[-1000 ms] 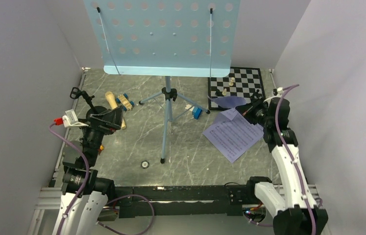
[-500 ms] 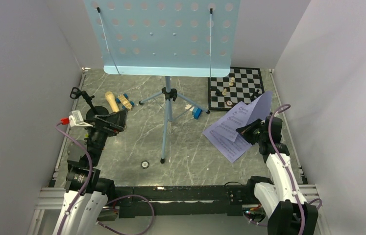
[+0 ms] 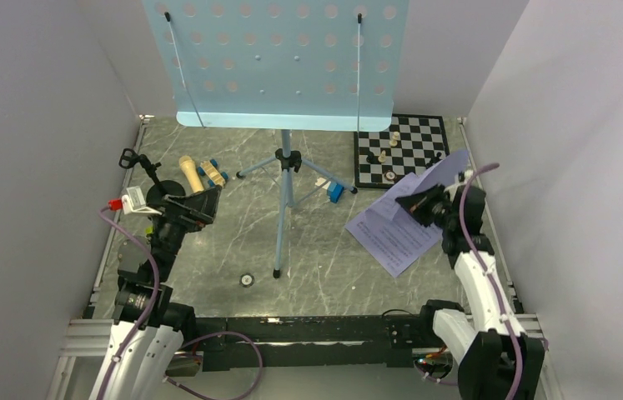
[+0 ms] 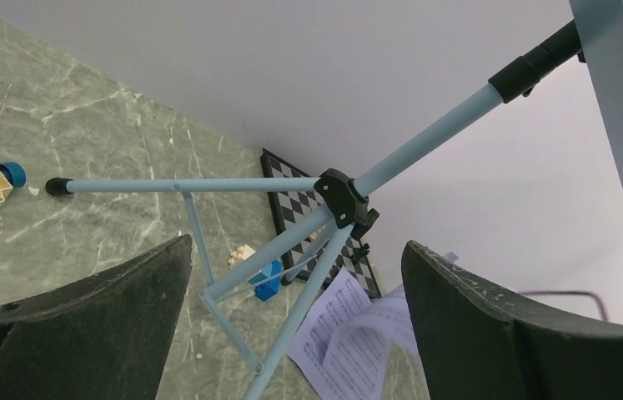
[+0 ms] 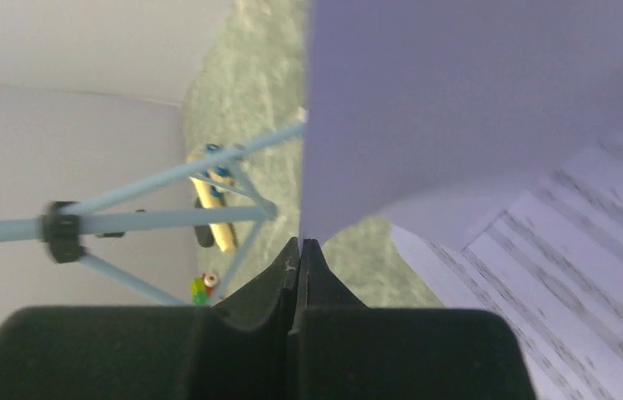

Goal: Pack up the instrument practice props

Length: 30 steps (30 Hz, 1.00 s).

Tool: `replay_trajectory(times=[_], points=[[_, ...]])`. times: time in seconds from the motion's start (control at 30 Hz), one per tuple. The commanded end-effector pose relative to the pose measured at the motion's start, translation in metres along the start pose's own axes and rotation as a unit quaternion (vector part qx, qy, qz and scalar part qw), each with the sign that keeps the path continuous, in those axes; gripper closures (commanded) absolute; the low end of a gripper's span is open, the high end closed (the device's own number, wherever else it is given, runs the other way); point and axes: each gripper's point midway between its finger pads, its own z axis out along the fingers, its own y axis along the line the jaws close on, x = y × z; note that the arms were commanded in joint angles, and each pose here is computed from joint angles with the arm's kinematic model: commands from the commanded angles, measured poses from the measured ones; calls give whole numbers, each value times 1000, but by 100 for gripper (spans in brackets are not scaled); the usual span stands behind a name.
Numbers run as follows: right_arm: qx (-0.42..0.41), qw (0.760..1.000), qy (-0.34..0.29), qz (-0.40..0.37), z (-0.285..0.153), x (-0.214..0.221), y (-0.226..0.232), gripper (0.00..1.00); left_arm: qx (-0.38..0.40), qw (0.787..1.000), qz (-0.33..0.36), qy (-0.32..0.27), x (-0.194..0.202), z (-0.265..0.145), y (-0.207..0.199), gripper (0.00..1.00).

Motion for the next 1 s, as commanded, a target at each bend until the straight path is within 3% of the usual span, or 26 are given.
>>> replay_trajectory(times=[0.0, 0.17, 0.6, 0.97], points=[[-111, 989, -51, -87, -11, -58, 103, 100, 30, 1000, -7, 0, -6, 4, -18, 1], [-117, 988, -53, -89, -9, -68, 118, 100, 30, 999, -10, 10, -3, 7, -19, 1], [9, 999, -24, -46, -10, 15, -20, 100, 29, 999, -14, 20, 4, 6, -15, 1], [53, 999, -10, 10, -10, 47, -67, 100, 23, 999, -16, 30, 9, 5, -11, 2]])
